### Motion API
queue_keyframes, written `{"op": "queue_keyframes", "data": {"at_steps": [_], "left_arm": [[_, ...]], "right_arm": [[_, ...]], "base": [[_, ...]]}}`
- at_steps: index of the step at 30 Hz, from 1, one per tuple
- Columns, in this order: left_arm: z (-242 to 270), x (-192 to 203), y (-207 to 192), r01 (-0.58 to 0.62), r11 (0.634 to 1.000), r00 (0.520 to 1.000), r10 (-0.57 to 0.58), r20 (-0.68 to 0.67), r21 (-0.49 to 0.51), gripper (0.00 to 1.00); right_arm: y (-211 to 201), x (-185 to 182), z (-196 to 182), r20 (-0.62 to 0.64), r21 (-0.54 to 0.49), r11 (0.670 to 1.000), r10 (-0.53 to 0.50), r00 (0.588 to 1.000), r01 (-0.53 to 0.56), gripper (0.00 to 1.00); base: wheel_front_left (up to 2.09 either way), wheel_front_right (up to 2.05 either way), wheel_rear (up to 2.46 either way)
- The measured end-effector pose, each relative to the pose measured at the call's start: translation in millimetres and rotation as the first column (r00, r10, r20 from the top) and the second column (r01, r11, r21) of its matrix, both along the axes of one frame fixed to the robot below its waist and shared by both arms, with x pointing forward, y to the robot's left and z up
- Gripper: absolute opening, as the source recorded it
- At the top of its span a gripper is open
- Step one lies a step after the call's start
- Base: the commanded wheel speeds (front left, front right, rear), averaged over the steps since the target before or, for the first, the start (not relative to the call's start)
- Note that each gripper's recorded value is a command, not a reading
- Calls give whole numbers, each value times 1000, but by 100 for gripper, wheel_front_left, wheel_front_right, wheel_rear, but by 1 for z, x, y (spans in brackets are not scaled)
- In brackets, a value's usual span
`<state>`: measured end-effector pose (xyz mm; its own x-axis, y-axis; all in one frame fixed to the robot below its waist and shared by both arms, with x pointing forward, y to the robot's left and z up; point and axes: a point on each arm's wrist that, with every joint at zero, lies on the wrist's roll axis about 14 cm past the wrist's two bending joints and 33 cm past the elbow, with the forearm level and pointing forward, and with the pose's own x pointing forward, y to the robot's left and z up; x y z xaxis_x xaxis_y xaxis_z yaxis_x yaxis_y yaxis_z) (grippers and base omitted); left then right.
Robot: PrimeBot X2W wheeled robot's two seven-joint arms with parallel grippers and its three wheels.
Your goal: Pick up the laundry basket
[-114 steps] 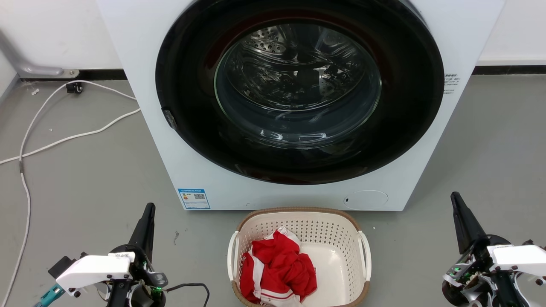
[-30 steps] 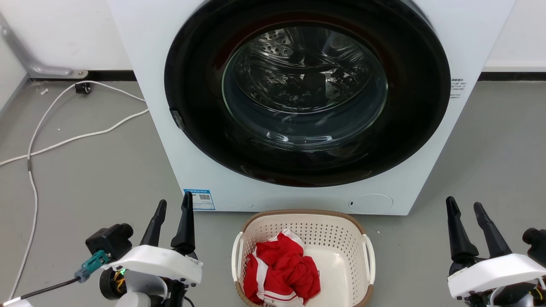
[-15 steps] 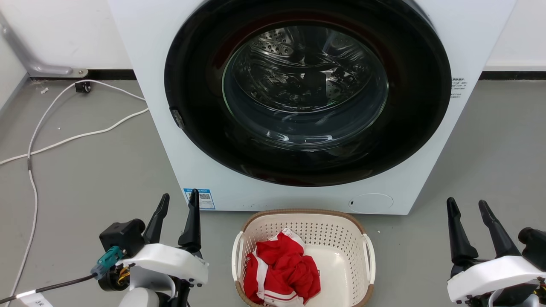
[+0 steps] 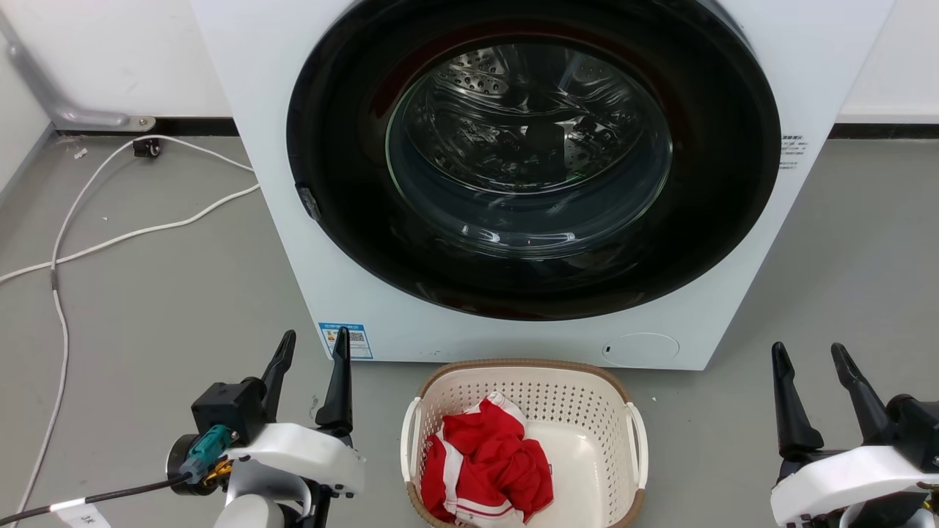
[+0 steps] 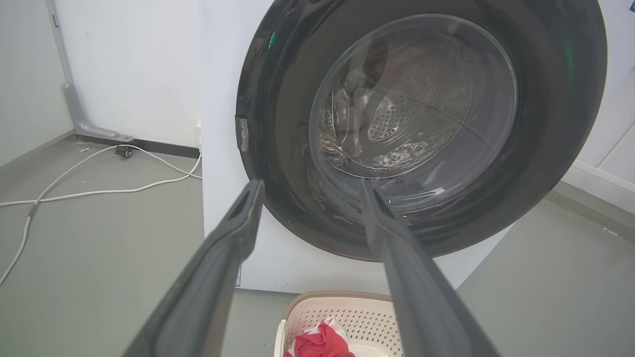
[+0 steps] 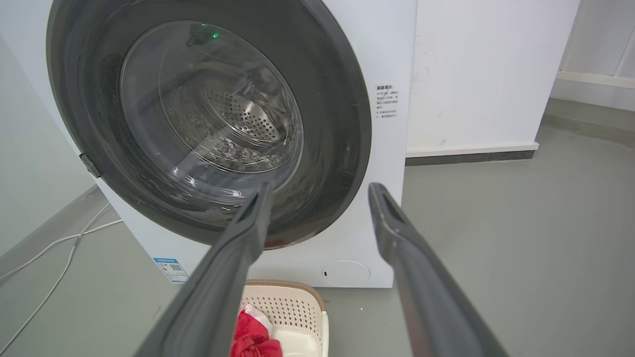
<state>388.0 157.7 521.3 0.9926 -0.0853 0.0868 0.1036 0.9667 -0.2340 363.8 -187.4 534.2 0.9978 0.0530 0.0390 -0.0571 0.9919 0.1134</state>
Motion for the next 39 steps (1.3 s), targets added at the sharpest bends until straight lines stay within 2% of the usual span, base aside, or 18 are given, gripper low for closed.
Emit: {"op": "queue_keyframes", "data": {"at_steps": [32,39], "left_arm": [[-4,4,-9,18,980,999,-24,30,198,100],[-4,8,-7,14,981,999,-20,31,195,100]], "right_arm": [[-6,-1,-6,5,-196,980,-22,1000,22,100],[-7,-1,-12,-8,-198,980,-25,1000,23,100]], "base": [[0,0,0],[0,0,0]]}}
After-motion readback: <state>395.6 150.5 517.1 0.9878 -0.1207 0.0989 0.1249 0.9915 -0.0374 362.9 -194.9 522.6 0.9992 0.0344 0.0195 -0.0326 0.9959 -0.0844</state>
